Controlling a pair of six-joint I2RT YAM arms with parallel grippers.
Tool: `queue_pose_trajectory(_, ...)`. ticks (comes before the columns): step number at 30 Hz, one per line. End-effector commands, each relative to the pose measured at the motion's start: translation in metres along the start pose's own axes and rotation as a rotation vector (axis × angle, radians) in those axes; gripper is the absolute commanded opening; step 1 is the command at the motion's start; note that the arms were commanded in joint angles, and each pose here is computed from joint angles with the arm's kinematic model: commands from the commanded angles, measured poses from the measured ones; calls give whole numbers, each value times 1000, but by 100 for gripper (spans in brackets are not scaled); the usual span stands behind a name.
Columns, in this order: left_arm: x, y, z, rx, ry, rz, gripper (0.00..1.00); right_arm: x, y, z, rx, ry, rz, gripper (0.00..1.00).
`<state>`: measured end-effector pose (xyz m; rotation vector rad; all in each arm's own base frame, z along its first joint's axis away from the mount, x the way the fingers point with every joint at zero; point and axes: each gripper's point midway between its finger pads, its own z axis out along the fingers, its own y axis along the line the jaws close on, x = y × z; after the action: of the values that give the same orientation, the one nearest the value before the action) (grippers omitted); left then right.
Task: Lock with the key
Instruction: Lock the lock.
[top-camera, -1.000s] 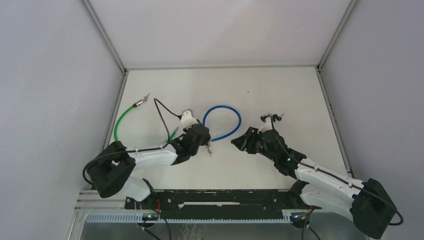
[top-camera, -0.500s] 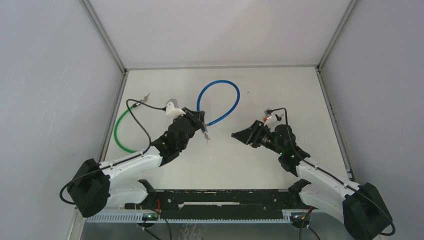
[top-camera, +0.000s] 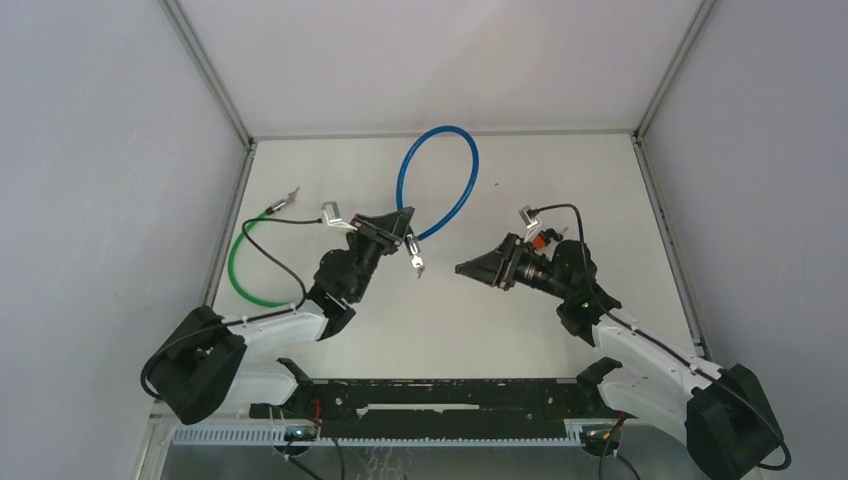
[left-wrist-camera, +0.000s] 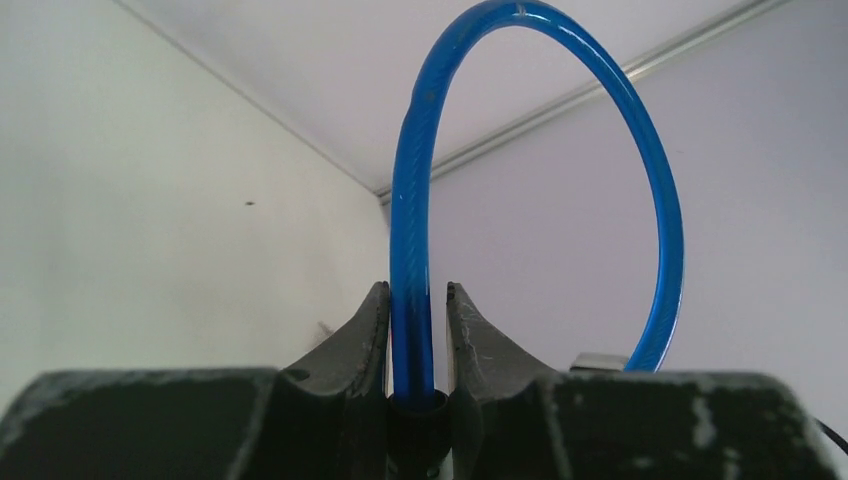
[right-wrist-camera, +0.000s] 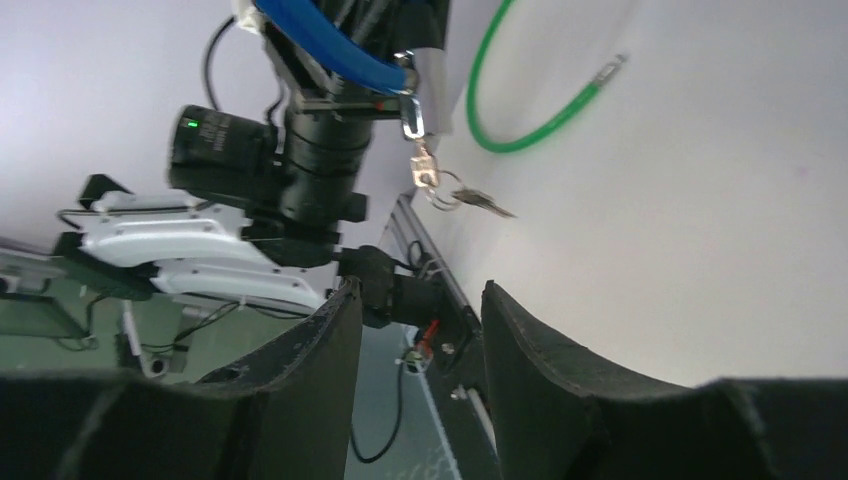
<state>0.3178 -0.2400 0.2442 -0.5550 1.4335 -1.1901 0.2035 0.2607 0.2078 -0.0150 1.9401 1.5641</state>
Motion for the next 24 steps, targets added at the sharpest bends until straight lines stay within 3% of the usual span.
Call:
queue_pose_trajectory(1,-23,-79,-7,334,-30,-126,0,-16,42,6,-102,37,17,54)
queue_pose_trajectory(8,-23,-94,-5,404,-3,-176,0,-25,55,17,-136,21,213,61)
queue_pose_trajectory(9,-22,-95,-4,406,-2,-177,0,-25,59,19,-140,18,217,66)
queue_pose_trajectory(10,-23,-97,-4,411,-3,-182,0,-27,61,20,-138,11,214,85)
queue_pose_trajectory(11,-26,-100,-4,420,-9,-188,0,-28,65,22,-132,15,203,90)
queue_pose_trajectory(18,-48,-104,0,396,-76,-230,0,-48,81,19,-174,-30,100,81)
queue_pose_trajectory(24,-74,-119,-6,382,-147,-214,0,-71,88,5,-209,-128,-100,84)
